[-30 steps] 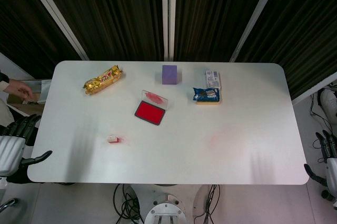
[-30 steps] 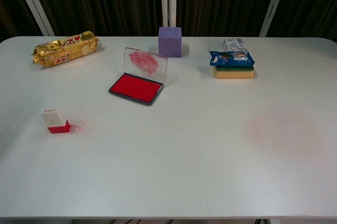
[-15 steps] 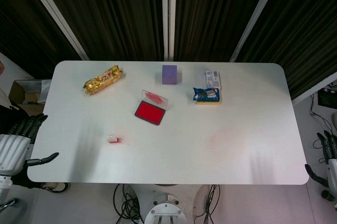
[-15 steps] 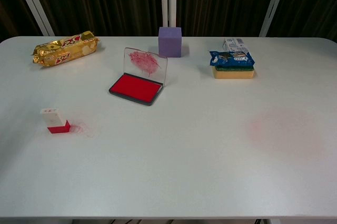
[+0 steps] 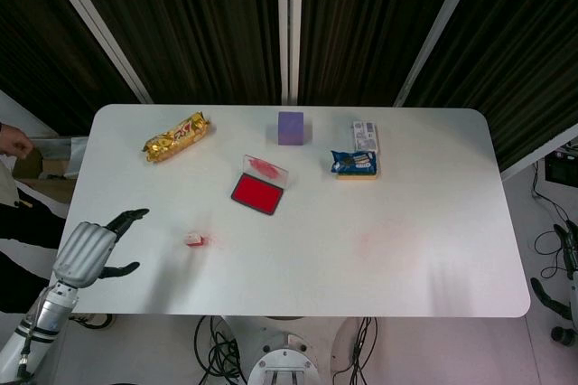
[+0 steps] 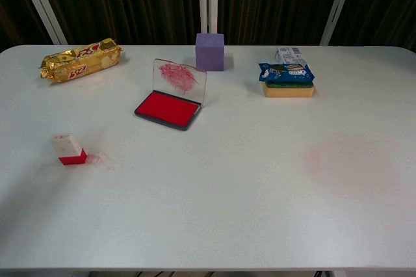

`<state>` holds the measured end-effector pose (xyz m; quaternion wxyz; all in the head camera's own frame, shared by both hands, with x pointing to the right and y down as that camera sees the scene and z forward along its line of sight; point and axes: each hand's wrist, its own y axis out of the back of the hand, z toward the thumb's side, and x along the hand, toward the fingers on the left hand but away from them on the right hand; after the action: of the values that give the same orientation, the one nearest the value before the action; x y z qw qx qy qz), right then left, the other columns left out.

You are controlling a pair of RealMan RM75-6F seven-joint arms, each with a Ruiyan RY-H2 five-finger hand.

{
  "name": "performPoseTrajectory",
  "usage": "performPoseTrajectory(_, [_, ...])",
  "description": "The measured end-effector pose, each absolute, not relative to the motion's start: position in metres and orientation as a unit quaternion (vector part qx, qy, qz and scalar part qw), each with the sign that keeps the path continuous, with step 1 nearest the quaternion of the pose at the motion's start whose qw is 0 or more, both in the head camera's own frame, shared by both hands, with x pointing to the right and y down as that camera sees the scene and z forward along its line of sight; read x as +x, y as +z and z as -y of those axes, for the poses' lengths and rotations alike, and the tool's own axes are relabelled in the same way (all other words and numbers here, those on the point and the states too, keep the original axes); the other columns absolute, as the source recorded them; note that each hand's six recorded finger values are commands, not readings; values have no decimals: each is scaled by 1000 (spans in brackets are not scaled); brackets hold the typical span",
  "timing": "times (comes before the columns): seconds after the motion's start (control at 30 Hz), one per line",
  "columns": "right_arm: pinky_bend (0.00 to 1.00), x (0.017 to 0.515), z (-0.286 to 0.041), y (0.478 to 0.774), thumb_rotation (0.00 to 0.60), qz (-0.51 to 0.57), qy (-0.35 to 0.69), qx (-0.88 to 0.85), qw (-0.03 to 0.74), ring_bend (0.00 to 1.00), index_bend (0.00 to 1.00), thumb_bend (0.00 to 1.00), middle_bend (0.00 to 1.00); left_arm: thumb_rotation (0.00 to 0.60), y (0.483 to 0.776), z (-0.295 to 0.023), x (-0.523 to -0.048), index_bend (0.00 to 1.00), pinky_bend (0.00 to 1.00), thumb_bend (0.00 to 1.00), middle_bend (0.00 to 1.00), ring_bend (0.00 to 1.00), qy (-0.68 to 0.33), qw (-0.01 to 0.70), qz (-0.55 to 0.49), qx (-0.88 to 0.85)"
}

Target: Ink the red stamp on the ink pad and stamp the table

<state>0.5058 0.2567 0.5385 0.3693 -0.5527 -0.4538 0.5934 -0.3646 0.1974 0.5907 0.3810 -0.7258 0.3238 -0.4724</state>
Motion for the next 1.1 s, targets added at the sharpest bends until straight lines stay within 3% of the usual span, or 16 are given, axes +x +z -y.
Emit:
performPoseTrajectory(0.37, [0,510,-260,539,600,454,599,-550,363,0,0,176,0,600,654,-192,-312,239,1000,46,308,929,-475,343,-276,-762])
performPoseTrajectory(0.8, [0,514,-262,541,600,451,602,-552,359,0,0,191,0,600,708,-185,-290,325,1000,74,386,936,-505,349,-246,-750])
performPoseTrajectory(1.0, [0,517,-261,539,600,452,605,-549,358,0,0,335,0,600,721,-183,-292,384,1000,112,456,946,-519,361,-246,-734])
performPoseTrajectory(1.1, [0,517,-260,538,600,453,604,-548,360,0,0,350,0,600,727,-183,-294,398,1000,133,469,946,-525,367,-242,-728])
